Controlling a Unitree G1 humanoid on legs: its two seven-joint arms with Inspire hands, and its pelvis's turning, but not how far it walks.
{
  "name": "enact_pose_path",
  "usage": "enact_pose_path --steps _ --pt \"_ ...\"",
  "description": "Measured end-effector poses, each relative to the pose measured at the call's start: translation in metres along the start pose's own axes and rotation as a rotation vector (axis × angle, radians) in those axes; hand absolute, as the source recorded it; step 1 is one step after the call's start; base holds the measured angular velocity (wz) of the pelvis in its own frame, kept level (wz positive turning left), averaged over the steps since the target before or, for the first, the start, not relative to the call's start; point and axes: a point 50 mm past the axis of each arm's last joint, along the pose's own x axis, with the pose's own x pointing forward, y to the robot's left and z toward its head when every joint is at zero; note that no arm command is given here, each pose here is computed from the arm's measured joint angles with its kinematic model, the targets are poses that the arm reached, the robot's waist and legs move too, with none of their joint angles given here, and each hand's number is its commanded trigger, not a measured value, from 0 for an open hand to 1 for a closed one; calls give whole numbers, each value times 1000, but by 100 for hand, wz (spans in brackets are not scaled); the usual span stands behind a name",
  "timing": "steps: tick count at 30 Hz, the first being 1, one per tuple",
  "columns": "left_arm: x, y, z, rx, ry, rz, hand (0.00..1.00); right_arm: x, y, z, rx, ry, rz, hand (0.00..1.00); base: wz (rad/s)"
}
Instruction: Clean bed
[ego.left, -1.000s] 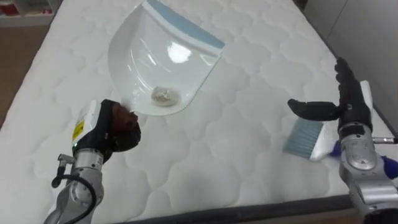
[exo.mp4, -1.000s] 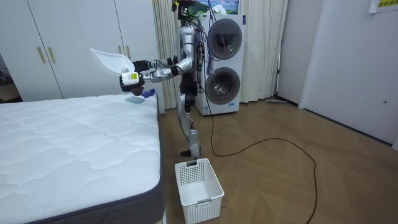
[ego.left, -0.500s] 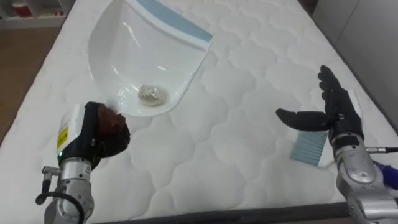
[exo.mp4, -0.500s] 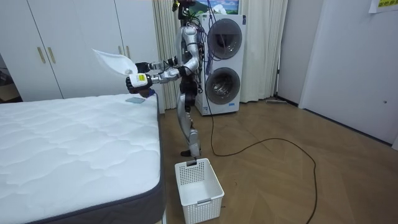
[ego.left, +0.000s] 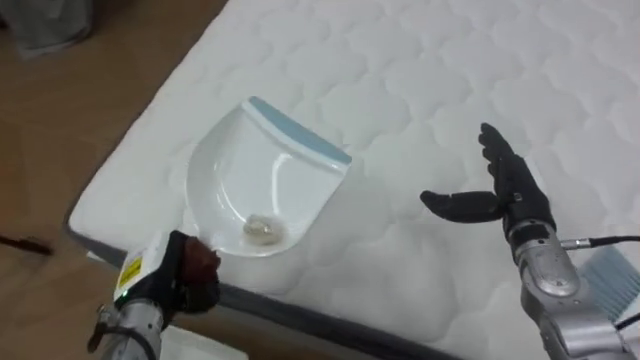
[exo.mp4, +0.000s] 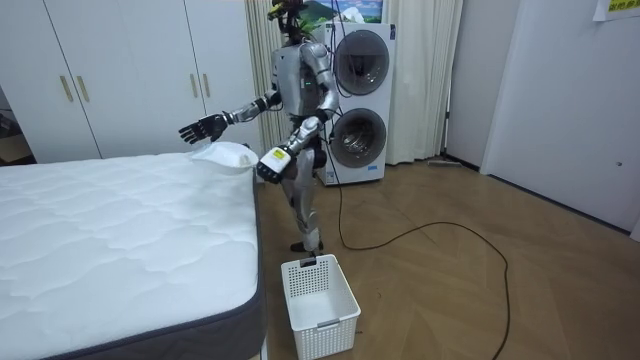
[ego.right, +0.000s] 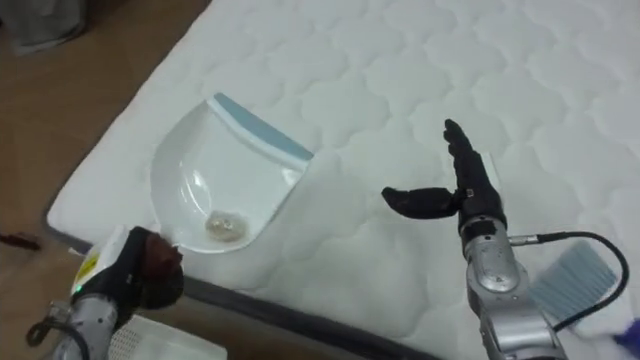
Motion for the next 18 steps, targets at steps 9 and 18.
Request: enact_pose_path --steps 9,18 --pt "-3 -3 -1 119 -17 -96 100 -17 -7 -25 -13 88 -40 0 87" --pt "-2 19 -13 148 10 -36 100 -20 -11 -11 0 11 -57 0 86"
